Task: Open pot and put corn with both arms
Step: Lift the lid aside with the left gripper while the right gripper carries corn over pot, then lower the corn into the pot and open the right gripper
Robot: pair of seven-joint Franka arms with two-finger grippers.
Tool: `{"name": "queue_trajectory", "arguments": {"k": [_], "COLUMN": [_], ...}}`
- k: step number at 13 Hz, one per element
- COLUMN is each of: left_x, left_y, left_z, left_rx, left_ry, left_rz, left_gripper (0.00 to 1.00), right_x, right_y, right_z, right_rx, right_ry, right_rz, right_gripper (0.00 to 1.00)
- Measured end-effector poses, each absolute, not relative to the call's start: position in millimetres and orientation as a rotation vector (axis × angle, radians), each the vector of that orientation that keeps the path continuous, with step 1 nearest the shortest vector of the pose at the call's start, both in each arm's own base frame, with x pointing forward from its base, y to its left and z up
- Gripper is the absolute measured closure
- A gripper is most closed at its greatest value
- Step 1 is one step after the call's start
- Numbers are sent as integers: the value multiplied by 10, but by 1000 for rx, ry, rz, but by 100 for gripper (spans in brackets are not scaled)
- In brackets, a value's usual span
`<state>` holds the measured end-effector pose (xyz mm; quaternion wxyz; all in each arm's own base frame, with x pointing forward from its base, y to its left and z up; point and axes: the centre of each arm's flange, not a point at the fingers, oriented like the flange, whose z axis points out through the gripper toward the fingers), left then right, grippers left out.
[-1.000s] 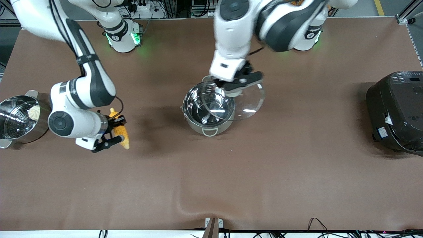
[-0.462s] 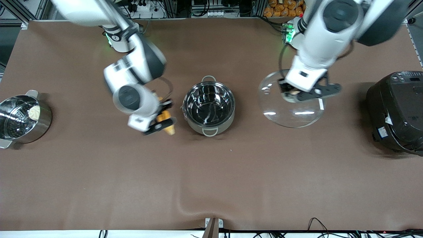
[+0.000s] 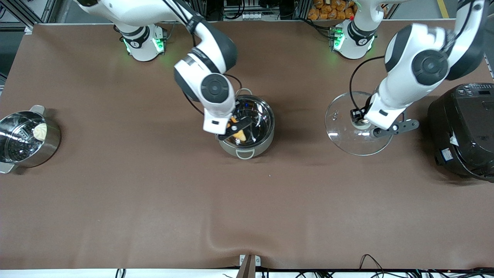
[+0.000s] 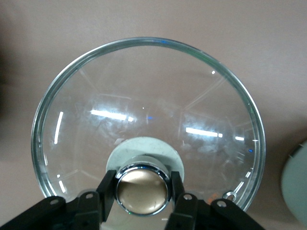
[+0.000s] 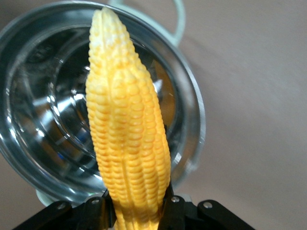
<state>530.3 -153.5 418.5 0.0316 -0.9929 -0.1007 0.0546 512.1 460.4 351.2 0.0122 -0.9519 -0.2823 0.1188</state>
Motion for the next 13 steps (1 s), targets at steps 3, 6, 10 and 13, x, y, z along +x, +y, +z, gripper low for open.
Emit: {"name": "queue_trajectory", "arguments": {"k": [3, 6, 10, 13], "left_x": [5132, 4944, 4886, 4864], "left_y": [-1379, -1204, -981, -880], "left_z": [3522, 3056, 2816, 2561], "left_rx": [-3076, -3087, -3092, -3111], "left_ry": [-321, -318, -335, -349], "left_rz": [136, 130, 144, 130], "left_gripper": [50, 50, 50, 50], "right_x": [5050, 4987, 5009, 5020], "right_y": [4871, 4978, 5005, 5001], "right_z": [3279, 3123, 2993, 2942], "right_rx": [-2950, -2962, -2961, -2970], "right_ry": [-933, -985, -995, -1008], "right_rz": [376, 376, 358, 354], "right_gripper": [63, 63, 63, 57]}}
